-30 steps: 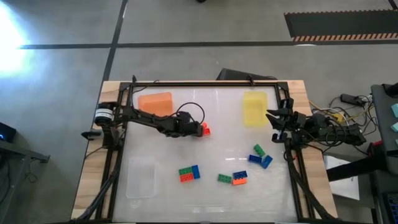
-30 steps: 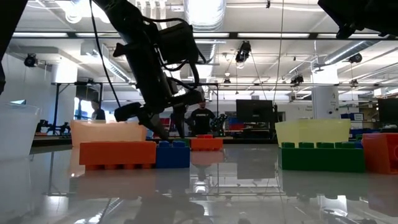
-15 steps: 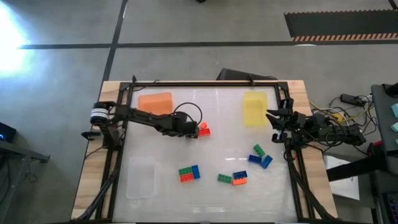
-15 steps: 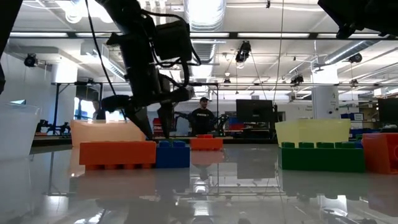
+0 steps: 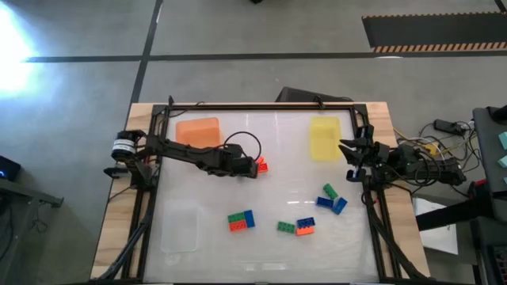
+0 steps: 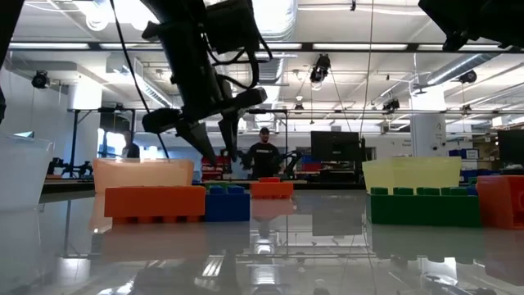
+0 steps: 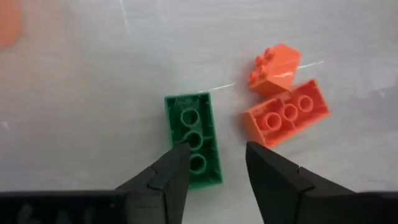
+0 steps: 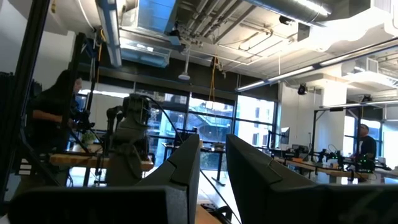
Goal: Sort & place blocks by color
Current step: Put the green game piece into the transparent bin
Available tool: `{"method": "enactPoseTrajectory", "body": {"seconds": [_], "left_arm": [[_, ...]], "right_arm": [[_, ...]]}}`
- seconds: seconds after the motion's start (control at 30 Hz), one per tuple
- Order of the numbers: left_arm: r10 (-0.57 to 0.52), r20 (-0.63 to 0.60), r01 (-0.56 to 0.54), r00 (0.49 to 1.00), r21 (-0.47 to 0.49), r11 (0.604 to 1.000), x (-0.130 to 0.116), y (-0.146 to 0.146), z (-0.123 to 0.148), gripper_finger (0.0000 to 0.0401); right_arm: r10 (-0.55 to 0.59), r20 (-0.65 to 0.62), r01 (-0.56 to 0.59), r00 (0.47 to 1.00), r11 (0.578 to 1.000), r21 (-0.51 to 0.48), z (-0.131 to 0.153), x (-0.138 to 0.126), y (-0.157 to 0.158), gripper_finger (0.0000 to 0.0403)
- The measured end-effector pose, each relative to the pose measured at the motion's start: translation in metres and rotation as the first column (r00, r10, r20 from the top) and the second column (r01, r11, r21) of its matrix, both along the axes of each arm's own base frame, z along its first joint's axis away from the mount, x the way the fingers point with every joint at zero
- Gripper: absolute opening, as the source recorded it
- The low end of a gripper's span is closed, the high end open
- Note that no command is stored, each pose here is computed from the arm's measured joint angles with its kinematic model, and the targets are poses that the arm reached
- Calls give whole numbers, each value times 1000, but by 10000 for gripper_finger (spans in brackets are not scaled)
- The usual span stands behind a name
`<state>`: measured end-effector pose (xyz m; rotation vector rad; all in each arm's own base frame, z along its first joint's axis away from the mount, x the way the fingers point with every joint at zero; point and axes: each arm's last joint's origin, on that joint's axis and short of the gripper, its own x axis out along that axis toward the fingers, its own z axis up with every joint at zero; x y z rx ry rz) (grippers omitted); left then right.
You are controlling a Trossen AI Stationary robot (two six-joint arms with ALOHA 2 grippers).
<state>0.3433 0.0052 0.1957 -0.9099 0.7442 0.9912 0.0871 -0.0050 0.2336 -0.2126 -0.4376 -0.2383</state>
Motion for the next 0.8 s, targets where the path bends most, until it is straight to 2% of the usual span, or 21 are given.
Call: {"method": "enactPoseTrajectory", "body": {"seconds": [0.07,0.17,0.23,0.33,0.43,0.63,0.8], "left_arm": [[12,39,-12,999,0,1000,4,-3,6,121],[8,24,-8,1000,5,1000,6,-10,16,99],[26,-14,-25,1000,3,1000,8,-13,21,85],[57,-143,-57,988,4,998,8,-15,18,67],[57,-171,-58,984,-1,998,16,-16,16,58],[58,-199,-59,978,2,998,20,-13,5,62],[64,-227,-65,972,5,998,16,-11,-2,100]], "right_arm": [[0,0,0,1000,1000,0,0,0,0,68],[0,0,0,1000,1000,-1,0,0,0,68],[-1,0,1,1000,1000,0,0,0,0,68],[-1,1,1,1000,1000,0,0,0,0,68],[-4,0,4,1000,1000,2,0,0,0,68],[-23,-5,23,1000,1000,11,0,0,-1,68],[-23,-7,23,1000,1000,11,-1,0,-1,68]]}}
